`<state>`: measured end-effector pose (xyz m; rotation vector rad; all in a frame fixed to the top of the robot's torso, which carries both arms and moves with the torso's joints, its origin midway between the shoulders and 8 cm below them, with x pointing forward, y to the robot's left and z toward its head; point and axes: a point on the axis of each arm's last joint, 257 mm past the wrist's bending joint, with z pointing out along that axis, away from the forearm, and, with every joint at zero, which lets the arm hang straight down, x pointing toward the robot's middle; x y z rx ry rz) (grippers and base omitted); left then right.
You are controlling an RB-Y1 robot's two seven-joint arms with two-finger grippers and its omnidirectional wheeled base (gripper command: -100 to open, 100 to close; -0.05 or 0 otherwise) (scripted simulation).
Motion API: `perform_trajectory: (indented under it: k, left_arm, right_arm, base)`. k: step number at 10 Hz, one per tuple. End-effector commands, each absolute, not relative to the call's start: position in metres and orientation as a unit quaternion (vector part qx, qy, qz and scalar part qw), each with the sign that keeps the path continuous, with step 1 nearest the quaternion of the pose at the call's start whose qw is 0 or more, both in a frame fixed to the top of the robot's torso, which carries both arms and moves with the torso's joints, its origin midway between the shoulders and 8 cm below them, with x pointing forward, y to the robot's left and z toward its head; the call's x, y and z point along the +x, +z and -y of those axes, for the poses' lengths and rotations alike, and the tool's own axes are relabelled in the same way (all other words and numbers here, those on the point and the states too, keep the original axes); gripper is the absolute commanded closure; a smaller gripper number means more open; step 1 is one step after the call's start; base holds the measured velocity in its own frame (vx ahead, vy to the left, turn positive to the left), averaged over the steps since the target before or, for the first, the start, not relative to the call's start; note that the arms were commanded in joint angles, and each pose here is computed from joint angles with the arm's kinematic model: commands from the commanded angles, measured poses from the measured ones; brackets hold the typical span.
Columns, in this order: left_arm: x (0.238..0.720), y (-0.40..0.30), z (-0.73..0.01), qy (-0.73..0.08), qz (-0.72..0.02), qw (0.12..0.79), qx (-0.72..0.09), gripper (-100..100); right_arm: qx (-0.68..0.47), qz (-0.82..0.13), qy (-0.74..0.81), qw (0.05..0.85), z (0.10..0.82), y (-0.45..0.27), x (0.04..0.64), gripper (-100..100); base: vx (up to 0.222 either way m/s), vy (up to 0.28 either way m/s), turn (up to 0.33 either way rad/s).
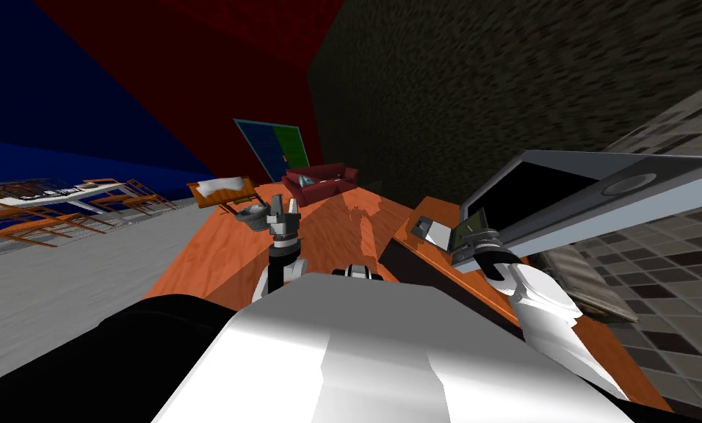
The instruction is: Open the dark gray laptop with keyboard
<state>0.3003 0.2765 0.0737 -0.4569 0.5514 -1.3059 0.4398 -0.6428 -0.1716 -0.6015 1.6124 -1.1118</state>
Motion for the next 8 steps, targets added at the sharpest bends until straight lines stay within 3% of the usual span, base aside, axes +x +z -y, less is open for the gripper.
perform_trajectory:
  k: [1, 8]
  left_arm:
    - [0.300, 0.074, -0.277, -0.594, -0.251, 0.735, -0.208, 0]
    - [0.300, 0.074, -0.277, -0.594, -0.251, 0.735, -0.208, 0]
  right_arm:
    - [-0.276, -0.662, -0.443, 0.538, 0.612, -0.170, 0.443, 100]
    - [-0.337, -0.630, -0.385, 0.584, 0.525, -0.166, 0.447, 100]
  base:
    - [0.186, 0.014, -0.365]
    - [0.162, 0.031, -0.311]
